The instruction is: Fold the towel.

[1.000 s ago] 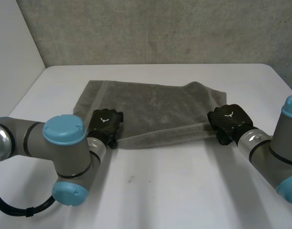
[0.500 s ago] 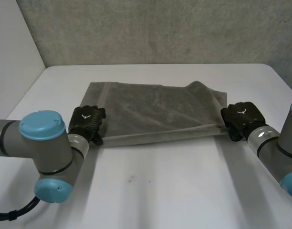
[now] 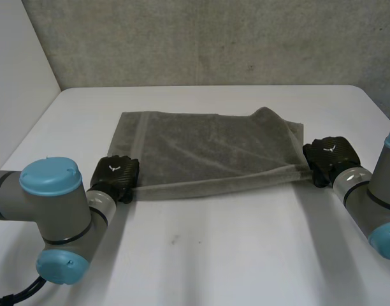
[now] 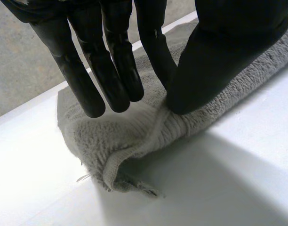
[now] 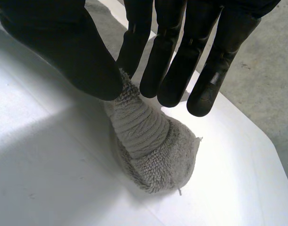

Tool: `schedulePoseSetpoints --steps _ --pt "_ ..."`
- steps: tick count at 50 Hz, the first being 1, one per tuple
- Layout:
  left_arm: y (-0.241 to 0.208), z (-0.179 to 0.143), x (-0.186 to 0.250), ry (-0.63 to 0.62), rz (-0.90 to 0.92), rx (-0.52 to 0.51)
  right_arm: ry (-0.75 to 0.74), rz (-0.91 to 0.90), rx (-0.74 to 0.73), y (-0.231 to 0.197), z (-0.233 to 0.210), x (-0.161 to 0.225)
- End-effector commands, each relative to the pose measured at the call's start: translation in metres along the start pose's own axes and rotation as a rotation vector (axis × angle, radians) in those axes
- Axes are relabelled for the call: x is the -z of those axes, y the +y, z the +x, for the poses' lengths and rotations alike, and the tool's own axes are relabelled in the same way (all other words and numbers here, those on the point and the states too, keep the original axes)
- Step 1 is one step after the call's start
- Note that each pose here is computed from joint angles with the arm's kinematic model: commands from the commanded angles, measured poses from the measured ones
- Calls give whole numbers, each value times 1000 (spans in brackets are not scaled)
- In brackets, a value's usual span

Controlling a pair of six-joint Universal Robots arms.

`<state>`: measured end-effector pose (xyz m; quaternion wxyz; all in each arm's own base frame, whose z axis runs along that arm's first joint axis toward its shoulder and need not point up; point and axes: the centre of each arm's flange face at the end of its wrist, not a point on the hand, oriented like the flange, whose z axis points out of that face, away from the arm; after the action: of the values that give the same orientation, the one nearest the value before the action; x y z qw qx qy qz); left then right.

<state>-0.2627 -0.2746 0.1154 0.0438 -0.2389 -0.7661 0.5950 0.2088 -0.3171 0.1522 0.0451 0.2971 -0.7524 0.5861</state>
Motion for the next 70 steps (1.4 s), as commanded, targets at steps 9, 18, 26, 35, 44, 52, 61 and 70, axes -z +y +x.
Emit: schedulePoseSetpoints --steps 9,18,26,35,44,52,61,70 --pt "-27 -14 6 -17 65 -39 -46 -71 -24 -24 18 30" --pt "-25 -14 9 -17 60 -39 -113 -81 -74 -60 54 46" --pt "-24 -14 9 -18 61 -39 -112 -47 -48 -66 57 37" --pt "-26 -14 8 -18 68 -39 -165 -123 83 -34 45 -1" --pt "-26 -14 8 -19 69 -39 -140 -159 63 -19 47 -33" --pt "-24 -14 8 -18 64 -39 -89 -194 74 -14 51 -51" --pt "-23 -13 8 -18 63 -39 -134 -255 17 -10 46 -48" --pt "-22 -13 8 -18 61 -39 -146 -266 -3 -11 41 -48"
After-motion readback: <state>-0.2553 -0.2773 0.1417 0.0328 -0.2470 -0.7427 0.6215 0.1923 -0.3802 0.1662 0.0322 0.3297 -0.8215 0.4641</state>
